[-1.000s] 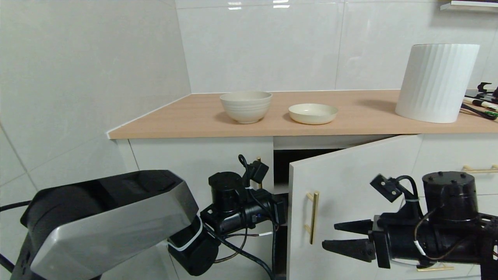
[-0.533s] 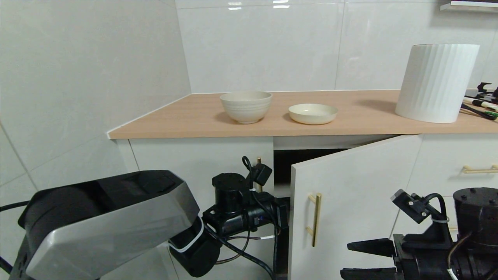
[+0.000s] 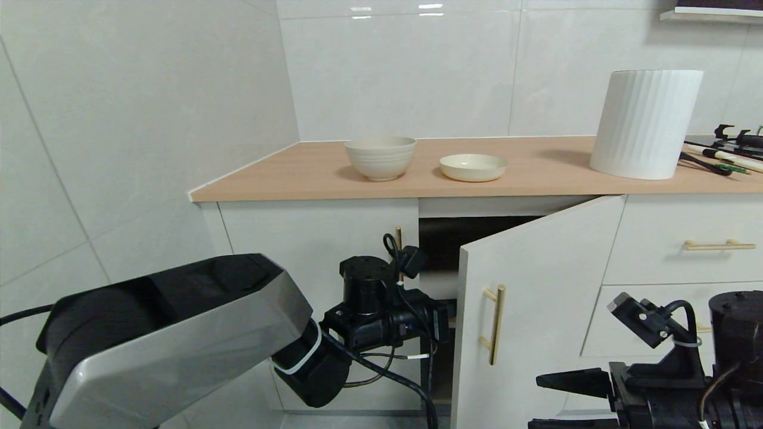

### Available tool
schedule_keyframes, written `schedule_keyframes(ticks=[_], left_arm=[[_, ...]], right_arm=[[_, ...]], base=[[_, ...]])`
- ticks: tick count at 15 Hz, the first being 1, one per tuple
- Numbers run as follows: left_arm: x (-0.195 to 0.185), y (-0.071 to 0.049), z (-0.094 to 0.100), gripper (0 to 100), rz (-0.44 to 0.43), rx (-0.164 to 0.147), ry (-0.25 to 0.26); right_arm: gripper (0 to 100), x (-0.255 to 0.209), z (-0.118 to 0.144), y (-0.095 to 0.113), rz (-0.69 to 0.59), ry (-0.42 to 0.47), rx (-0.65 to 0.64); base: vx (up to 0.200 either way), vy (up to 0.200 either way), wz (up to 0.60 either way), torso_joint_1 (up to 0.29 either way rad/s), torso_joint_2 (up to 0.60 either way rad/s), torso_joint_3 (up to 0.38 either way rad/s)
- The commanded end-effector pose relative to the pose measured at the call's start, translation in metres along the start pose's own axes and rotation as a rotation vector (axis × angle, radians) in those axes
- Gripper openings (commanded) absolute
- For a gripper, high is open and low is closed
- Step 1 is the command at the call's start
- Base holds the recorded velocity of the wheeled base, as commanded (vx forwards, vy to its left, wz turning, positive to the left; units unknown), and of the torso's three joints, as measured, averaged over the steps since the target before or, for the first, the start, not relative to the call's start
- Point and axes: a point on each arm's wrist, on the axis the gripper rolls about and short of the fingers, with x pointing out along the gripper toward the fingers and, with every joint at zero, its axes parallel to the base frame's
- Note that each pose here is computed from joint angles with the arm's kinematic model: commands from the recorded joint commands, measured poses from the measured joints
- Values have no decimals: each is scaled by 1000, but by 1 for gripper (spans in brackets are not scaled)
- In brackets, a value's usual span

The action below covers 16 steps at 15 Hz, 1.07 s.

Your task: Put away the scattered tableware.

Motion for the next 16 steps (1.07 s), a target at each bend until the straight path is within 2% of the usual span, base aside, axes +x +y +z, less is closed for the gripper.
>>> schedule_keyframes(ticks=[1,3,7,9,13,16], left_arm=[[2,-1,2,0,-4,5,-8],[3,-7,2,0,-14,7,-4],[2,-8,2,0,-10,5,-2],[7,-9,9,0,-14,10,-10],[20,-7,22,0,-15,13,-14],[23,-6,22,0,-16,12,-12]], right_arm=[[100,-5,2,5,6,-22,-19],[100,-5,2,5,6,-22,-19],[100,-5,2,5,9,-20,-18],[100,-5,2,5,9,-21,-19],[100,-3,1,7,20,-12,-22],[100,-3,1,7,19,-11,-21]], base=[[0,0,0,0,0,0],[0,0,0,0,0,0],[-200,0,0,11,4,1],[-200,0,0,-7,0,2],[0,0,0,0,0,0],[0,0,0,0,0,0]])
